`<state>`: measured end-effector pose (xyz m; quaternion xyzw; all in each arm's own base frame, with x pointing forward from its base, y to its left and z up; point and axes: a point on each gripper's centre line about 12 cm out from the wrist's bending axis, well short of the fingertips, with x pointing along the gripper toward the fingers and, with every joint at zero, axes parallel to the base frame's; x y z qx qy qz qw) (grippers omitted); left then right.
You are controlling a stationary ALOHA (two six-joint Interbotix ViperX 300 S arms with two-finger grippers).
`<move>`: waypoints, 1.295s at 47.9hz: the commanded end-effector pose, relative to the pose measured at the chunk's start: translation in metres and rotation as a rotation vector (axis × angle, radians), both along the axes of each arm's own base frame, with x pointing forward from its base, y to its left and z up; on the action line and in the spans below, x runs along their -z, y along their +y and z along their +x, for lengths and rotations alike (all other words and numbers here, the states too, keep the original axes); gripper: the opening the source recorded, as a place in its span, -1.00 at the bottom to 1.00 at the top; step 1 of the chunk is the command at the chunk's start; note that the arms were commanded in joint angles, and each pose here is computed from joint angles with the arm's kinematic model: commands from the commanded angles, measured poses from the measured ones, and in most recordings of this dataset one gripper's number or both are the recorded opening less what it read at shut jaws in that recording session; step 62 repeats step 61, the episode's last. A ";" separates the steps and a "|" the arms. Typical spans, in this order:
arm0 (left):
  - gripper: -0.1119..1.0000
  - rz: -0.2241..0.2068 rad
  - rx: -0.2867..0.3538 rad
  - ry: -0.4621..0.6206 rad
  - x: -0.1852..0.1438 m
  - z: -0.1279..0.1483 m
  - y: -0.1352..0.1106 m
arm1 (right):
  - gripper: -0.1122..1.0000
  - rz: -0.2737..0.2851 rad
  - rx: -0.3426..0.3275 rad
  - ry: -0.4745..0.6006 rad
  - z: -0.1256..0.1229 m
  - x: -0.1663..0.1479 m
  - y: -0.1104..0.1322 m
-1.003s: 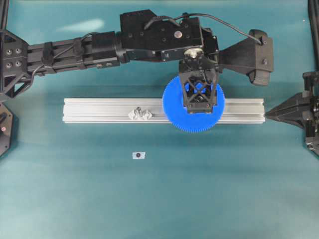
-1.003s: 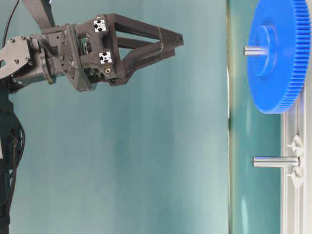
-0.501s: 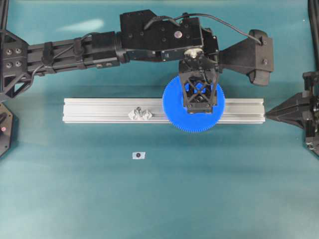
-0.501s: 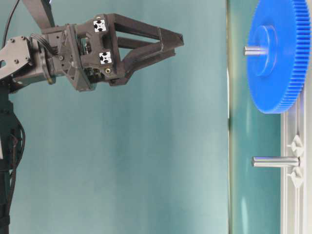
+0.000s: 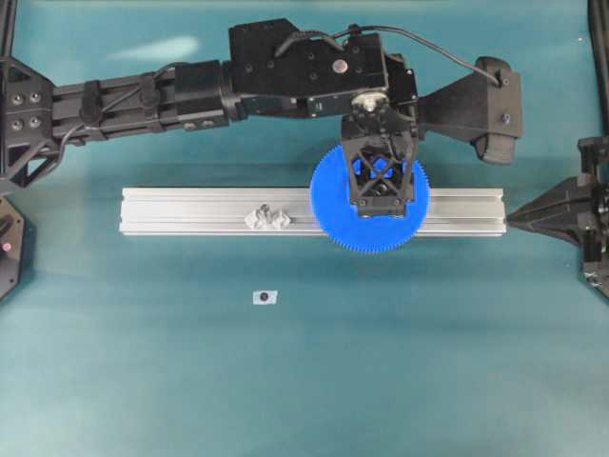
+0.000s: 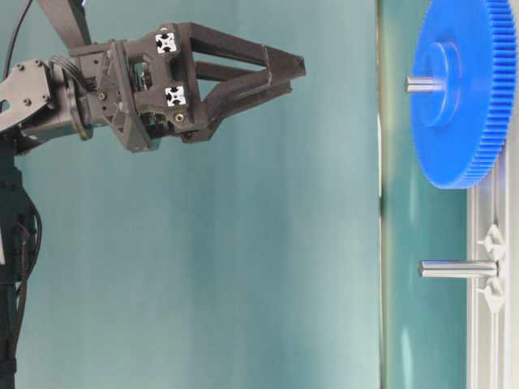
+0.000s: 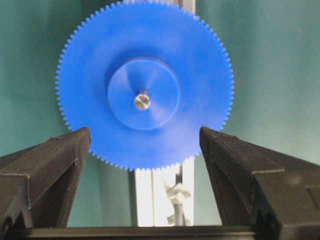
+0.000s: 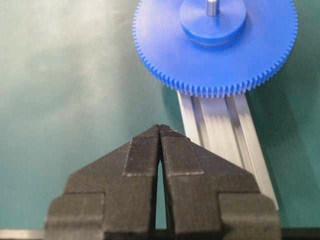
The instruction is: Insert the large gear onto the shaft.
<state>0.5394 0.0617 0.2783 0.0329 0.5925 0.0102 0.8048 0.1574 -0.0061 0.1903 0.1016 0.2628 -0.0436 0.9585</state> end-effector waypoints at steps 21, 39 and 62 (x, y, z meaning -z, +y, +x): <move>0.72 0.012 0.004 -0.079 -0.036 -0.006 -0.002 | -0.70 0.009 0.008 -0.010 0.002 -0.003 0.000; 0.72 0.012 0.007 -0.076 -0.035 -0.006 -0.003 | -0.70 0.009 0.006 -0.008 0.002 -0.003 0.000; 0.72 0.011 0.008 -0.059 -0.032 -0.006 -0.003 | -0.70 0.010 0.008 -0.007 0.002 -0.002 0.000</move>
